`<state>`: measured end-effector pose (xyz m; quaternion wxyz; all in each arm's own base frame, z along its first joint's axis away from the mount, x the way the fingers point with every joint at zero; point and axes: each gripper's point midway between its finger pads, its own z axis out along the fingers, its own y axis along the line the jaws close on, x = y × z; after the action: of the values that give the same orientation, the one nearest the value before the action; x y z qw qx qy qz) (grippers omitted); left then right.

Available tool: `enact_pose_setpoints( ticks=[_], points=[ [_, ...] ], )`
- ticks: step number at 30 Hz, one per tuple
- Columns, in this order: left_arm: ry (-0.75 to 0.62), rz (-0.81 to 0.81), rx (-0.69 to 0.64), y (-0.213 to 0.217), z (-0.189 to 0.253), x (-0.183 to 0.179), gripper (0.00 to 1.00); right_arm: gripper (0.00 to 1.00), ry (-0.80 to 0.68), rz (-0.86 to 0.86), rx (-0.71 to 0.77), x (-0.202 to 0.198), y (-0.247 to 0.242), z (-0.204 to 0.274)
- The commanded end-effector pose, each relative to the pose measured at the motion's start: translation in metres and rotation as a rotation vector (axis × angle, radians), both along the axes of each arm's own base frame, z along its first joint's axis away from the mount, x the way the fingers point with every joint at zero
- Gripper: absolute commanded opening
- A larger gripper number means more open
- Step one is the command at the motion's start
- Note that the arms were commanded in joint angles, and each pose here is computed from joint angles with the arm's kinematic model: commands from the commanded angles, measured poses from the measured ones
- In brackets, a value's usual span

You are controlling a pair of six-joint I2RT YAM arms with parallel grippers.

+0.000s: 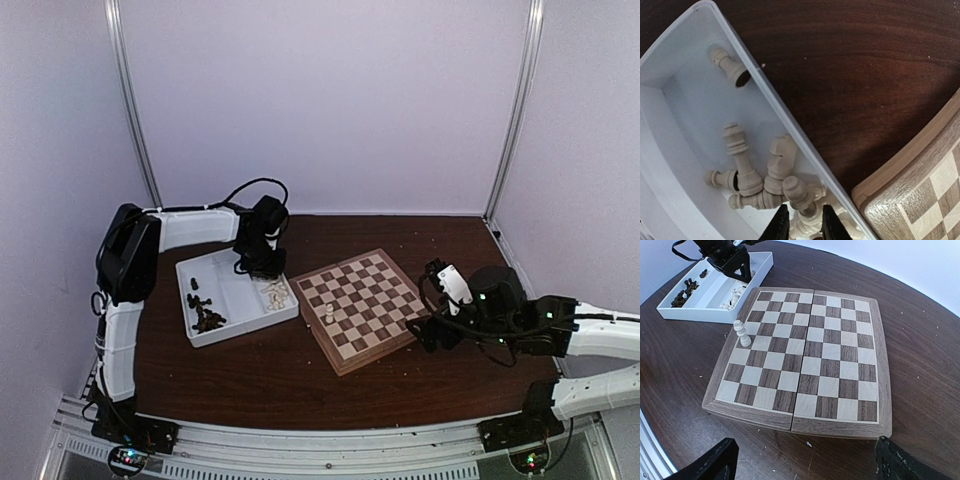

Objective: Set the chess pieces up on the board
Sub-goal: Pick up the chess piece from the storage box.

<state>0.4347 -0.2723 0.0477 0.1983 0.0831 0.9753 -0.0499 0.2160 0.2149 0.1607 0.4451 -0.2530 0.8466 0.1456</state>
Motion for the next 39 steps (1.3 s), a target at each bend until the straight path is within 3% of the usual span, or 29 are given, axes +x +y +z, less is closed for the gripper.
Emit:
enact_pose_setpoints(
  ticks=[1, 12, 14, 18, 26, 30, 34, 39],
  points=[
    [-0.036, 0.055, -0.032, -0.001, 0.0, 0.018, 0.24, 0.96, -0.006, -0.019, 0.013, 0.0, -0.005, 0.009],
    [-0.001, 0.074, -0.052, -0.004, -0.02, 0.024, 0.23, 0.96, -0.008, -0.017, 0.006, 0.001, -0.005, 0.009],
    [0.003, 0.071, -0.057, -0.005, -0.02, 0.024, 0.17, 0.96, -0.008, -0.018, 0.005, 0.001, -0.005, 0.009],
    [0.004, 0.056, -0.053, -0.004, -0.008, 0.021, 0.07, 0.96, -0.011, -0.019, 0.006, 0.001, -0.005, 0.009],
    [-0.075, 0.027, -0.104, 0.007, 0.039, 0.001, 0.07, 0.96, -0.016, -0.005, 0.016, 0.003, 0.001, 0.013],
    [-0.139, -0.044, -0.207, 0.001, 0.058, -0.018, 0.08, 0.96, -0.016, 0.009, 0.026, 0.005, 0.007, 0.015],
    [-0.199, -0.25, -0.437, -0.034, 0.09, -0.05, 0.08, 0.95, -0.016, 0.032, 0.074, 0.005, 0.017, 0.033],
    [-0.302, -0.47, -0.587, -0.061, 0.121, -0.094, 0.11, 0.9, 0.046, 0.076, 0.137, 0.003, 0.037, 0.065]
  ],
)
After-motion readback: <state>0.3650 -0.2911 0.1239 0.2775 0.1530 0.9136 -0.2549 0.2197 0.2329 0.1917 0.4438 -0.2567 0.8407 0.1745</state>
